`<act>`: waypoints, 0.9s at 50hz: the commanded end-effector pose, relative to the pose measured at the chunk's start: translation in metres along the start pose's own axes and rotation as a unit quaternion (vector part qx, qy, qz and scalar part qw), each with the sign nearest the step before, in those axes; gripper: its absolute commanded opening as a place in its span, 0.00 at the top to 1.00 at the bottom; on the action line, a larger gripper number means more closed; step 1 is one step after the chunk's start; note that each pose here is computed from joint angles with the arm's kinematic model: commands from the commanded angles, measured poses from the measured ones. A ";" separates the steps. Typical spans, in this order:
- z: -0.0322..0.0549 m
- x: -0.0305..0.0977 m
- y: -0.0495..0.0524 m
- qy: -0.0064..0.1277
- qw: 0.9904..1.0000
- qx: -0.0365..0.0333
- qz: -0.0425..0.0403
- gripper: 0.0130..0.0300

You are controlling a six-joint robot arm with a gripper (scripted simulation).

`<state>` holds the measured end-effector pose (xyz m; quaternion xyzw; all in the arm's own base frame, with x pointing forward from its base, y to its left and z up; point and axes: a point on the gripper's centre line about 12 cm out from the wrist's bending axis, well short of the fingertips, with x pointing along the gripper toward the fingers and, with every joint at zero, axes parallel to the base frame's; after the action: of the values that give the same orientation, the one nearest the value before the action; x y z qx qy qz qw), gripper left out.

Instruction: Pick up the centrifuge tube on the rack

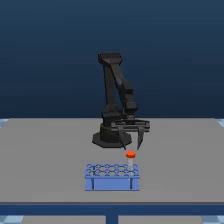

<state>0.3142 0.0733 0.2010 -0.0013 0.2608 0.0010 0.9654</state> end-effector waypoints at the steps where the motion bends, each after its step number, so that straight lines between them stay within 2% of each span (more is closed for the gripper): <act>1: -0.0011 0.000 -0.001 -0.001 1.000 0.001 -0.001 0.00; 25: -0.0094 0.004 -0.001 -0.002 1.000 0.001 -0.001 0.00; 45: -0.0229 0.012 -0.001 -0.002 1.000 0.001 -0.001 0.00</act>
<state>0.3127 0.0726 0.1759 -0.0067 0.2615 0.0038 0.9652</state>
